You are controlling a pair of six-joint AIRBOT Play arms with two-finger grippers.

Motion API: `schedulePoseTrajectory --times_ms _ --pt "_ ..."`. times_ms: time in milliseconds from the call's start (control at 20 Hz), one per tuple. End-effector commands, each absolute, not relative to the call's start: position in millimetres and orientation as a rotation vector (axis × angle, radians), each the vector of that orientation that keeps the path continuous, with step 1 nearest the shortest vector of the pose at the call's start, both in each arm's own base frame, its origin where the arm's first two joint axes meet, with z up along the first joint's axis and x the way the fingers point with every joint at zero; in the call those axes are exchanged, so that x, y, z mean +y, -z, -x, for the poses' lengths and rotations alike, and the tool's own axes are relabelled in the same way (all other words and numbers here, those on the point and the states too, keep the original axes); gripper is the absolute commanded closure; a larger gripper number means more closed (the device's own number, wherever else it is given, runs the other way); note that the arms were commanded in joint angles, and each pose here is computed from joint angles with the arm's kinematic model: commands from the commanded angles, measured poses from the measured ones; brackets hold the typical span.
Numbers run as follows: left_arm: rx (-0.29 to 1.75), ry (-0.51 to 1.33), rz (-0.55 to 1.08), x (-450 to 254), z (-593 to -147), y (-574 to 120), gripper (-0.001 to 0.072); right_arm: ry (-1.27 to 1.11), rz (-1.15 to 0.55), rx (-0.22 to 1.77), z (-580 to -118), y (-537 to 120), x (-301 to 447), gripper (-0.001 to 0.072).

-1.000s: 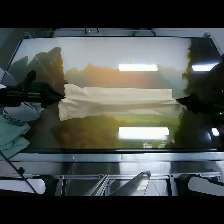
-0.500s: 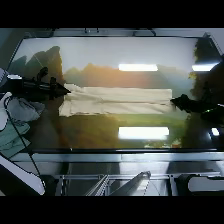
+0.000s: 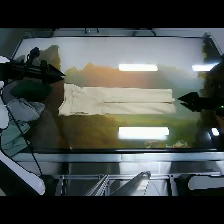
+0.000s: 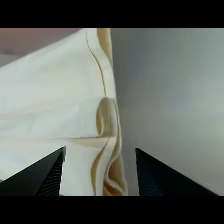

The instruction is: Fold the shirts.

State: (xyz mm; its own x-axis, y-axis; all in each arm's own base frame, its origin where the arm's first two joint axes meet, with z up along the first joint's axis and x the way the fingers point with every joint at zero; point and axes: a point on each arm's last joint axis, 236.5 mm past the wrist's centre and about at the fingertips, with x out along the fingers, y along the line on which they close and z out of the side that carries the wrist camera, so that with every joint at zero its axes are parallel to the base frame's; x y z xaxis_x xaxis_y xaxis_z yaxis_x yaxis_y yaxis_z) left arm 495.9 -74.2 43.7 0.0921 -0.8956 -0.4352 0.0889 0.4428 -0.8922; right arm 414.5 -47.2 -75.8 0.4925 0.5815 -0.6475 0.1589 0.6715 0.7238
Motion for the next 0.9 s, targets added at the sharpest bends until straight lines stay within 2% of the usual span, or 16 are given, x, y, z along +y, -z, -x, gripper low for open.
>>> schedulePoseTrajectory --times_ms 0,300,350,400,450,600,850 --pt "1.248 0.930 0.782 -98 -497 -63 0.0692 -0.344 -0.938 1.155 -408 98 -24 0.0208" --pt "1.326 1.019 0.725 -167 -480 -53 0.0692 -0.509 -0.978 1.112 -445 96 49 0.0211" --pt "1.348 1.023 0.728 -183 -476 -45 0.0692 -0.510 -0.969 1.116 -452 96 56 0.0288" --pt "1.379 1.014 0.725 -201 -471 -31 0.0692 -0.523 -0.953 1.113 -458 93 62 0.0561" --pt "1.424 0.988 0.694 -220 -463 -10 0.0692 -0.537 -0.937 1.105 -462 88 65 0.0692" --pt "1.519 0.900 0.517 -273 -435 54 0.0692 -0.597 -0.927 1.109 -460 71 67 0.0693" --pt "1.468 0.861 0.274 -358 -414 96 0.0690 -0.672 -0.896 1.208 -422 55 52 0.0693"
